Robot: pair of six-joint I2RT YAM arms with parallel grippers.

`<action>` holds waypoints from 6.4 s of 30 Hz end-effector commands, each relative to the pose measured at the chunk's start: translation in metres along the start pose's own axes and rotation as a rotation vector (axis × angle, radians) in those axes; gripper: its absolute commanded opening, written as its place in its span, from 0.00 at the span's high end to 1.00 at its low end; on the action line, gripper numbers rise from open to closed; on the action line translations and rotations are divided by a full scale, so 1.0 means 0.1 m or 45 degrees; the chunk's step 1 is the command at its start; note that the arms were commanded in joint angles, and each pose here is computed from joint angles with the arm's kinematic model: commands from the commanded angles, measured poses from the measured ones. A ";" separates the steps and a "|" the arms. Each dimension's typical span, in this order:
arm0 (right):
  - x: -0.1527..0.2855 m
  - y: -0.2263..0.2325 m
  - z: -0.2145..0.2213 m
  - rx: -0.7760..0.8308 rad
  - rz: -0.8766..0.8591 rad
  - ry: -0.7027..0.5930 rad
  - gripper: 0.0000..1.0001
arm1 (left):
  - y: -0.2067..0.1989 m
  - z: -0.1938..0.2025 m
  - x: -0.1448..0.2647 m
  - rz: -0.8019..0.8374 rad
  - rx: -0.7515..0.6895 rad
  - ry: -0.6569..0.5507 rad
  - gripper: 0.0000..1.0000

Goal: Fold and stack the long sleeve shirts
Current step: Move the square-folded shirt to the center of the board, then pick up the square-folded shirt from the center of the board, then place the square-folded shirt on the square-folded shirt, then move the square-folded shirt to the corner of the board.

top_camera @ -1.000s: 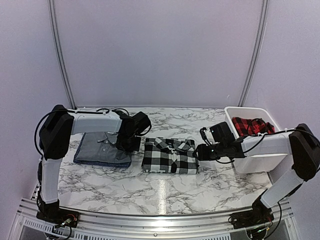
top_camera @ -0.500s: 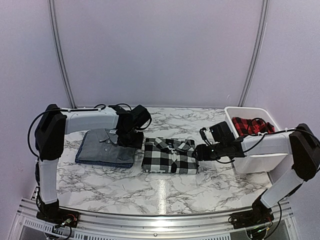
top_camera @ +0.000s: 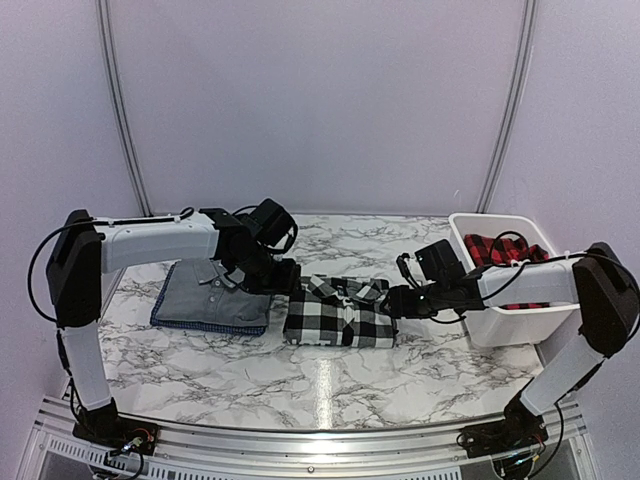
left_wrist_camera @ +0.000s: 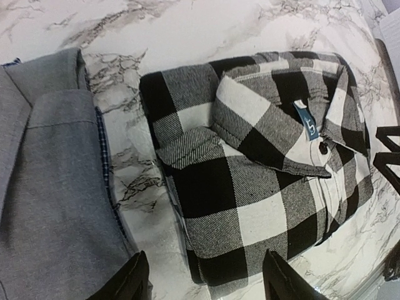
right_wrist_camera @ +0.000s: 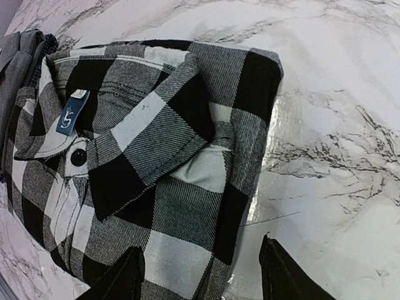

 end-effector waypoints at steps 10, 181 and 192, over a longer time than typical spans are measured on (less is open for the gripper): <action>-0.11 -0.03 -0.12 -0.031 0.030 0.005 0.41 | 0.11 0.17 -0.54 0.026 -0.025 0.116 0.38; 0.77 0.80 -0.72 0.102 0.227 -0.449 0.14 | 0.22 0.09 -0.88 -0.079 -0.022 0.083 0.53; 0.69 0.78 -0.67 0.099 0.226 -0.426 0.13 | -0.09 0.50 -0.53 -0.010 -0.157 0.106 0.49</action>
Point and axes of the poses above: each gripper's point midway between its finger pads, its own x axis back along the fingers, its own y axis along the line the jaws close on, z = x × y, the point moved 9 cm from there along x, back along the fingers, and after that the axes turned 14 degrees about x, right-handed, at the moved point
